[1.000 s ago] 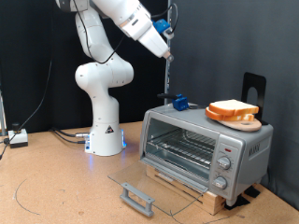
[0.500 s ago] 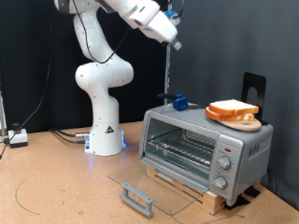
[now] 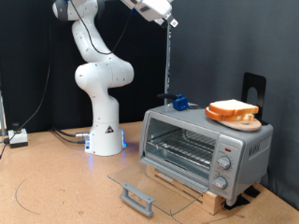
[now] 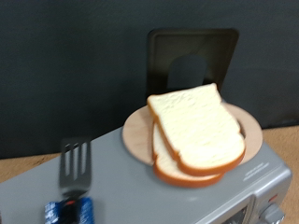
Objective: Make a piece of toast with the oven
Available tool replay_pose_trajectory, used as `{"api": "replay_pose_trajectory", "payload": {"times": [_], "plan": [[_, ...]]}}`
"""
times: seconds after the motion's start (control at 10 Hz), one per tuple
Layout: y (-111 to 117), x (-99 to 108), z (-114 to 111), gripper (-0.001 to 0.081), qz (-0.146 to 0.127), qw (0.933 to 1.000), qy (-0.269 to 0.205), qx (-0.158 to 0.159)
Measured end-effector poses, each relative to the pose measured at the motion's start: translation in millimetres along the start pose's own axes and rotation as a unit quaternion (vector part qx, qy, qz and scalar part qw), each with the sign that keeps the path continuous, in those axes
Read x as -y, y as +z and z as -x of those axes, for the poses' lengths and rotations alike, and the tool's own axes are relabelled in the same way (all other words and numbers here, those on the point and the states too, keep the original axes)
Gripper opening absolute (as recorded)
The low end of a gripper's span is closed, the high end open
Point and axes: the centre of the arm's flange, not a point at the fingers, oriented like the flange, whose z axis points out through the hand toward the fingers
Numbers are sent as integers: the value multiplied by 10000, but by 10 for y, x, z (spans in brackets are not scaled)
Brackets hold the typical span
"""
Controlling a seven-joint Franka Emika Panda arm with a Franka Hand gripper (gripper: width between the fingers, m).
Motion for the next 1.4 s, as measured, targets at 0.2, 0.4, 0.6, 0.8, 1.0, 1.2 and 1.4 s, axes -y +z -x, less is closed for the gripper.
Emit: {"api": "replay_pose_trajectory", "payload": {"times": [0.2, 0.4, 0.6, 0.8, 1.0, 1.2, 1.4], "plan": [[-93, 105, 142, 807, -113, 9992, 147, 358], [-91, 108, 172, 807, -125, 9988, 181, 440], [89, 82, 252, 807, 52, 9969, 34, 786], [418, 32, 411, 807, 180, 9918, 52, 1267], [735, -32, 568, 807, 221, 9886, 62, 1489], [989, -76, 701, 807, 222, 9883, 24, 1512], [1097, -47, 769, 807, 277, 9921, 34, 1225]]}}
